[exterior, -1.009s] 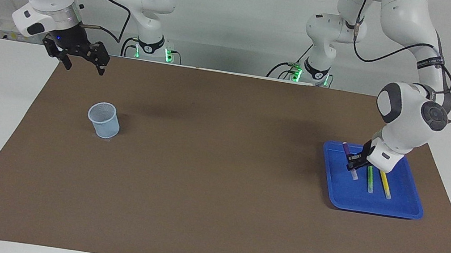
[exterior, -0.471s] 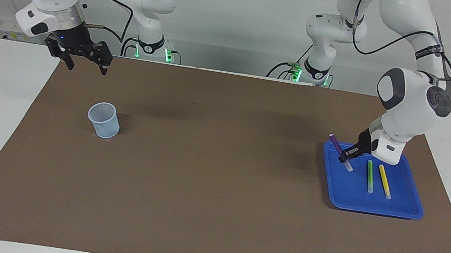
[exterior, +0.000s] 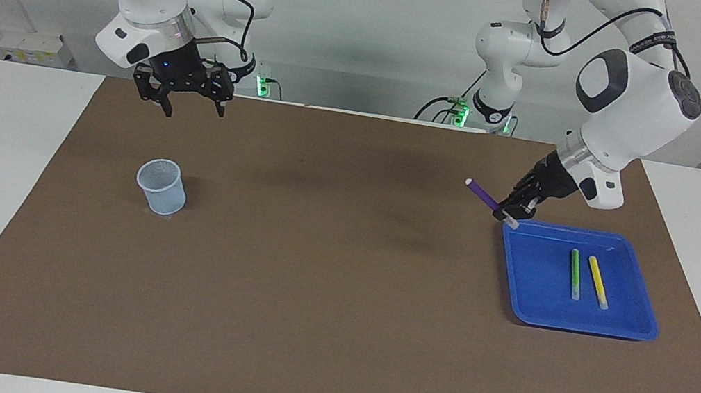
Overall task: Transfer and insert pens with both arms
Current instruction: 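Lift the purple pen with the left gripper while the right gripper approaches, then extend the purple pen toward the right gripper while the right gripper reaches, then close the right gripper on the purple pen tip, then pull the pen away with the right gripper while the left gripper releases, then insert the purple pen into the white cup with the right gripper, then grasp the green pen with the left gripper while the right gripper withdraws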
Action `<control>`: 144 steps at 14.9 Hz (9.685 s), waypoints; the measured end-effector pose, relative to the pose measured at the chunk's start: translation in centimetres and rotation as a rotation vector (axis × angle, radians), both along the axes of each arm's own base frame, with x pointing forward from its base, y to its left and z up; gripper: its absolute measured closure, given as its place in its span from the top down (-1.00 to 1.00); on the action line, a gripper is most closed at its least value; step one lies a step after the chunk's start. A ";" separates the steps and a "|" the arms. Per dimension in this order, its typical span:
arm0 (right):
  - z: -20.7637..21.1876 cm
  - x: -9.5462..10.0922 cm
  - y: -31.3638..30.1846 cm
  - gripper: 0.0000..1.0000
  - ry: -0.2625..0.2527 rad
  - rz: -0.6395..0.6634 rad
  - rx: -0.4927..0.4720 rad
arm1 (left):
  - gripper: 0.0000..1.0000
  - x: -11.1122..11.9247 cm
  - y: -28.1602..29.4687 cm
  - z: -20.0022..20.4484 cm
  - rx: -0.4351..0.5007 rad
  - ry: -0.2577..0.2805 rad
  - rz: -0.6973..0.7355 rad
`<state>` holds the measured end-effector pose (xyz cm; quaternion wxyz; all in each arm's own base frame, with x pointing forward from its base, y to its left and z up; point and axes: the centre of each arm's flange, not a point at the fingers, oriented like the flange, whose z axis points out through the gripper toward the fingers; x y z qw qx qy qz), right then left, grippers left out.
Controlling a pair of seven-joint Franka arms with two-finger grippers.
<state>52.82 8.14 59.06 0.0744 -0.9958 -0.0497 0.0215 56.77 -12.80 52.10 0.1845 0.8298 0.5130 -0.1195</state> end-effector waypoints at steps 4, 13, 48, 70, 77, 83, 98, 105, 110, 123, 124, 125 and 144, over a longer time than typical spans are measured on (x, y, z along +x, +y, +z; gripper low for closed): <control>0.3 -0.1 1.2 1.00 0.037 -0.088 0.152 | -0.66 -0.4 -1.0 0.2 -0.143 0.045 0.056; 1.0 -1.1 7.1 1.00 0.174 -0.395 0.297 | -0.66 -2.6 -5.0 -0.5 -0.164 0.176 0.169; -4.5 -4.8 30.6 0.21 -0.009 -0.537 0.558 | -0.66 -6.2 -7.2 0.0 -0.232 0.245 0.204; -4.2 -4.7 30.7 -0.62 -0.016 -0.544 0.568 | -0.66 -6.5 -7.4 0.1 -0.235 0.248 0.206; -4.4 -4.6 30.6 -0.62 -0.014 -0.547 0.566 | -0.37 -6.6 -7.5 0.2 -0.235 0.246 0.205; -5.4 -2.8 27.6 -0.62 -0.006 -0.501 0.518 | 0.21 -6.6 -6.0 1.6 -0.245 0.217 0.222; -9.0 0.7 0.5 -0.62 0.124 0.501 -0.180 | 0.00 -5.4 11.1 -0.4 0.145 -0.249 -0.861; -10.2 2.1 -5.1 -0.62 0.060 0.697 -0.268 | 0.00 -4.4 18.9 -2.5 0.294 -0.355 -1.213; -12.8 1.5 -5.2 -0.62 0.027 0.702 -0.271 | 0.00 -2.1 20.8 -7.1 0.329 -0.369 -1.297; -17.4 -0.6 -6.8 0.12 -0.026 0.672 -0.244 | -0.02 1.6 21.8 -16.4 0.382 -0.405 -1.334; -16.7 -0.8 -6.8 0.32 -0.017 0.651 -0.214 | 0.00 1.8 21.9 -16.8 0.385 -0.408 -1.333; -15.3 -1.0 -6.7 0.56 -0.005 0.625 -0.173 | 0.00 2.0 21.9 -17.3 0.389 -0.413 -1.331; -7.4 -2.4 9.5 1.00 0.129 -0.416 0.262 | -0.28 1.3 23.2 -22.0 0.384 -0.408 -1.331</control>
